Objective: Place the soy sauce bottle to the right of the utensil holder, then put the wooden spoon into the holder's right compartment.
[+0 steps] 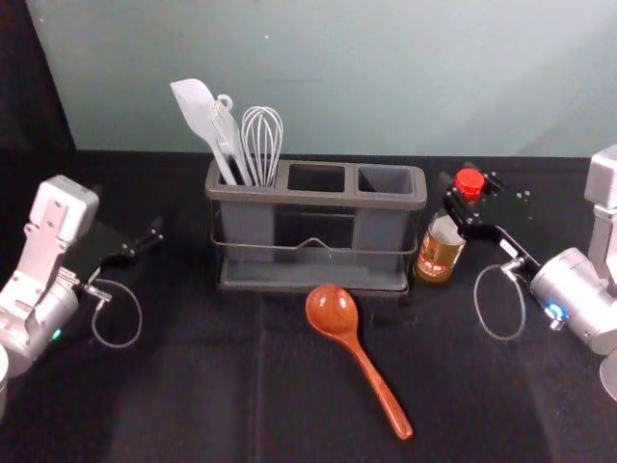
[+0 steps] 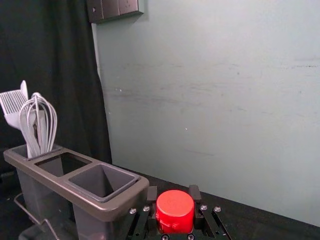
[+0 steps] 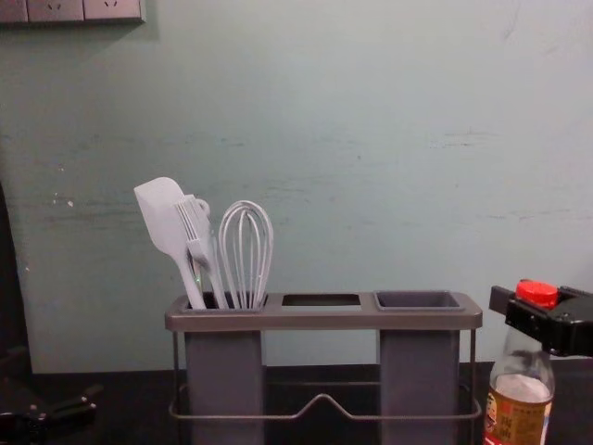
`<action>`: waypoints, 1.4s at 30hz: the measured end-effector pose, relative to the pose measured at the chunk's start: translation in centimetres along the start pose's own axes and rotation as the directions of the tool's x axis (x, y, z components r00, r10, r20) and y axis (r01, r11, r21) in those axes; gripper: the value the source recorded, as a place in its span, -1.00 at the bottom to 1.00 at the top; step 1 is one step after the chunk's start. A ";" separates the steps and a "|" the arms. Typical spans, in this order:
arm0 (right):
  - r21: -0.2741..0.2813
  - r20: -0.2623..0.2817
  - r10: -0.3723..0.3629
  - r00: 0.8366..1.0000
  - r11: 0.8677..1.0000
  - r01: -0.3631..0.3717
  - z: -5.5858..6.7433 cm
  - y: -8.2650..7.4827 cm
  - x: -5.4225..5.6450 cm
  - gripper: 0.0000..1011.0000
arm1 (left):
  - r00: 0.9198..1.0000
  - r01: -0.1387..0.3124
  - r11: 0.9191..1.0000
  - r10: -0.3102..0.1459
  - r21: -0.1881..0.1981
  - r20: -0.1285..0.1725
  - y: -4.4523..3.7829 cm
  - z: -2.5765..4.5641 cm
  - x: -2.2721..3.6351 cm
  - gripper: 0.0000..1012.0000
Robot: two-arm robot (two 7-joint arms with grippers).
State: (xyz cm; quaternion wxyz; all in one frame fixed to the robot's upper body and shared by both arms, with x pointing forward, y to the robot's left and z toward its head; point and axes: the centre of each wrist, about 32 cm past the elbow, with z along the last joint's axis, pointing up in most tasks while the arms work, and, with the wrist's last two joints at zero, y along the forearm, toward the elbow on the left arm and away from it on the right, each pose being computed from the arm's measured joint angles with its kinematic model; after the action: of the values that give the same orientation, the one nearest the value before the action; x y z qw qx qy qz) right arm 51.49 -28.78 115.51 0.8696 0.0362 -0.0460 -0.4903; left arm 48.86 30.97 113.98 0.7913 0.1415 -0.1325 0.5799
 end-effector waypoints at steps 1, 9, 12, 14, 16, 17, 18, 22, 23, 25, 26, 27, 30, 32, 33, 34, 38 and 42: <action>-0.001 0.000 0.001 1.000 1.000 -0.001 -0.1 0.1 0.0 -0.25 | 1.000 0.000 1.000 0.000 0.000 0.000 0.00 0.00 0.00 0.99; 0.012 -0.005 -0.004 1.000 1.000 0.004 0.1 0.1 0.0 0.10 | 1.000 0.000 1.000 0.000 0.000 0.000 0.00 0.00 0.00 0.99; 0.037 -0.003 -0.005 1.000 0.999 0.005 0.8 -0.2 0.0 0.29 | 1.000 0.000 1.000 0.000 0.000 0.000 0.00 0.00 0.00 0.99; 0.047 0.001 -0.005 1.000 0.999 0.005 1.2 -0.4 0.1 0.46 | 1.000 0.000 1.000 0.000 0.000 0.000 0.00 0.00 0.00 0.99; 0.055 0.005 -0.005 1.000 0.998 0.005 1.6 -0.6 0.1 0.53 | 1.000 0.000 1.000 0.000 0.000 0.000 0.00 0.00 0.00 0.99; 0.058 0.010 -0.008 1.000 0.998 0.007 1.9 -0.9 0.1 0.61 | 1.000 0.000 1.000 0.000 0.000 0.000 0.00 0.00 0.00 0.99; 0.060 0.012 -0.009 1.000 0.998 0.008 2.1 -1.0 0.1 0.67 | 1.000 0.000 1.000 0.000 0.000 0.000 0.00 0.00 0.00 0.99; 0.060 0.023 -0.011 1.000 0.998 0.009 2.9 -2.0 0.1 0.87 | 1.000 0.000 1.000 0.000 0.000 0.000 0.00 0.00 0.00 0.99; 0.058 0.028 -0.009 1.000 0.998 0.008 3.1 -2.4 0.0 0.93 | 1.000 0.000 1.000 0.000 0.000 0.000 0.00 0.00 0.00 0.99; 0.058 0.033 -0.011 0.999 0.998 0.009 3.4 -2.7 -0.1 0.99 | 1.000 0.000 1.000 0.000 0.000 0.000 0.00 0.00 0.00 0.99; 0.058 0.036 -0.011 0.999 0.998 0.009 3.5 -2.9 -0.1 0.99 | 1.000 0.000 1.000 0.000 0.000 0.000 0.00 0.00 0.00 0.99; 0.058 0.038 -0.009 0.999 0.998 0.007 3.6 -3.1 -0.2 0.99 | 1.000 0.000 1.000 0.000 0.000 0.000 0.00 0.00 0.00 0.99; 0.059 0.051 -0.003 0.999 0.998 0.000 4.0 -4.0 -0.4 0.99 | 1.000 0.000 1.000 0.000 0.000 0.000 0.00 0.00 0.00 0.99; 0.061 0.056 -0.001 0.998 0.998 -0.003 4.2 -4.4 -0.4 0.99 | 1.000 0.000 1.000 0.000 0.000 0.000 0.00 0.00 0.00 0.99; 0.060 0.058 0.000 0.998 0.998 -0.004 4.3 -4.5 -0.5 0.99 | 1.000 0.000 1.000 0.000 0.000 0.000 0.00 0.00 0.00 0.99; 0.061 0.061 0.004 0.998 0.998 -0.008 4.4 -4.8 -0.6 0.99 | 1.000 0.000 1.000 0.000 0.000 0.000 0.00 0.00 0.00 0.99; 0.060 0.072 0.020 0.997 0.998 -0.024 4.7 -5.4 -0.9 0.99 | 1.000 0.000 1.000 0.000 0.000 0.000 0.00 0.00 0.00 0.99; 0.054 0.080 0.041 0.996 0.998 -0.045 5.0 -5.9 -1.4 0.99 | 1.000 0.000 1.000 0.000 0.000 0.000 0.00 0.00 0.00 0.99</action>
State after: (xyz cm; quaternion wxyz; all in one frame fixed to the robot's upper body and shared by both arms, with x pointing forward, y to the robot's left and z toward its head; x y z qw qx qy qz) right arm 45.17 -30.75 119.76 0.8761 0.0399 -0.0948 -0.4709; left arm 48.86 30.97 113.98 0.7913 0.1415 -0.1324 0.5799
